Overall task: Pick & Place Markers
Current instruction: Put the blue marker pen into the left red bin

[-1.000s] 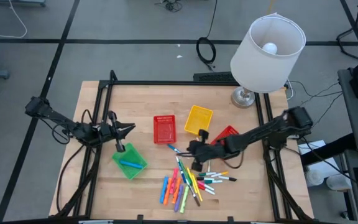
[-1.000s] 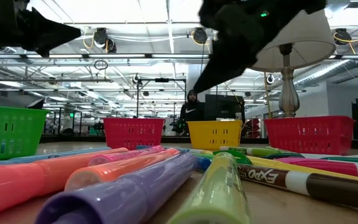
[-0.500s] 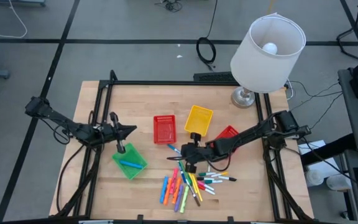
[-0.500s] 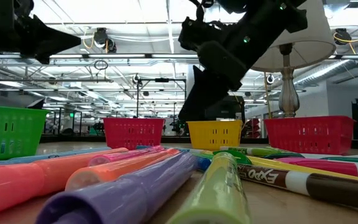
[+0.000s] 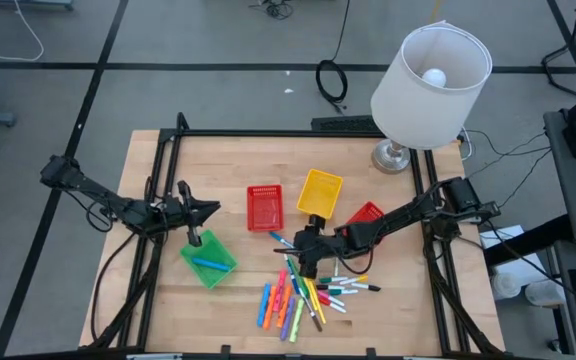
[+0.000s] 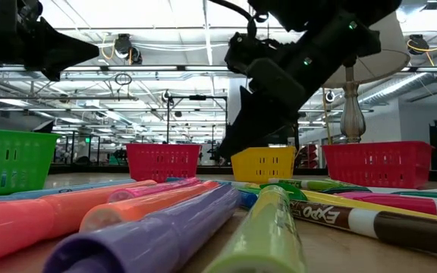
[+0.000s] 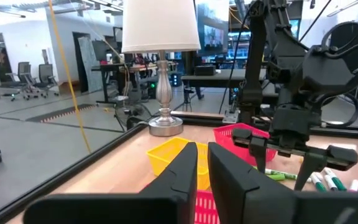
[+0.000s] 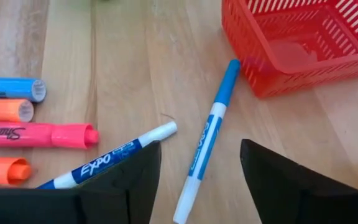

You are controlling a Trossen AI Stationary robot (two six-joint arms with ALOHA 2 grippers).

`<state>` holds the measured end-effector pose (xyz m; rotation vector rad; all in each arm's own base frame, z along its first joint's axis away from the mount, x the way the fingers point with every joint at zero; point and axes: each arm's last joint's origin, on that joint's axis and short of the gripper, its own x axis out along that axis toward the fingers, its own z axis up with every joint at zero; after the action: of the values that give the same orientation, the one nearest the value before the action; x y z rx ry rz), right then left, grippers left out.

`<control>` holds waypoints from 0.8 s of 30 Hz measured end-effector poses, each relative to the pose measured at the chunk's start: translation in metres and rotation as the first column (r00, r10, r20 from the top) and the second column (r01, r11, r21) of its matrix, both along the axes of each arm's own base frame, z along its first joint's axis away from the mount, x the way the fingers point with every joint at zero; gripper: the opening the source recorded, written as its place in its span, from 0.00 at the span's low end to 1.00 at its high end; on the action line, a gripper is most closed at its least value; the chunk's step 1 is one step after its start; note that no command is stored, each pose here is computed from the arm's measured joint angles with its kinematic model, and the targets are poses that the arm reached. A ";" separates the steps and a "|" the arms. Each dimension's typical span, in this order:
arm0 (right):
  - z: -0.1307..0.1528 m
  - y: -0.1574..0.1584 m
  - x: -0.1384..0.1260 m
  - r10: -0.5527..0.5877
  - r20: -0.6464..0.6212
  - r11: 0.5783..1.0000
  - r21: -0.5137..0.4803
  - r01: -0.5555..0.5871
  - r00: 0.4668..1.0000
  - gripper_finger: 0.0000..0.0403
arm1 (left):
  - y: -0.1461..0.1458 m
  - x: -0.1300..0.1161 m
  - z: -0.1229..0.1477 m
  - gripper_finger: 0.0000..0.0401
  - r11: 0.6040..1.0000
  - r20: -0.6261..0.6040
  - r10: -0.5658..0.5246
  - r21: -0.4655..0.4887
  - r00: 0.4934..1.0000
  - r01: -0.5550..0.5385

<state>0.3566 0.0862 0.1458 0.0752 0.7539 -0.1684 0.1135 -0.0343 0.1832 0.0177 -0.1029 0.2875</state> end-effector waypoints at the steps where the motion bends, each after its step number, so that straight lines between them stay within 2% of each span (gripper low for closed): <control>1: -0.001 0.000 -0.001 -0.001 -0.002 1.000 -0.003 0.001 1.000 0.52 | 0.000 0.000 0.000 0.12 1.000 0.000 0.000 0.000 1.000 0.000; 7: -0.011 -0.002 -0.002 -0.001 0.015 1.000 -0.002 0.001 1.000 0.49 | 0.000 0.000 0.000 0.08 1.000 0.000 0.000 0.000 1.000 0.000; 18: -0.041 -0.008 0.003 -0.016 -0.044 1.000 -0.023 0.015 0.999 0.48 | 0.000 0.000 0.000 0.01 1.000 -0.004 0.000 0.003 1.000 0.000; 24: -0.042 -0.009 0.001 -0.016 -0.070 0.999 -0.030 0.014 0.997 0.41 | 0.000 0.000 0.000 0.05 1.000 -0.005 0.000 0.003 1.000 0.000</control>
<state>0.3579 0.0775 0.1035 0.0470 0.8206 -0.1971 0.1135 -0.0343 0.1827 0.0216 -0.0986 0.2874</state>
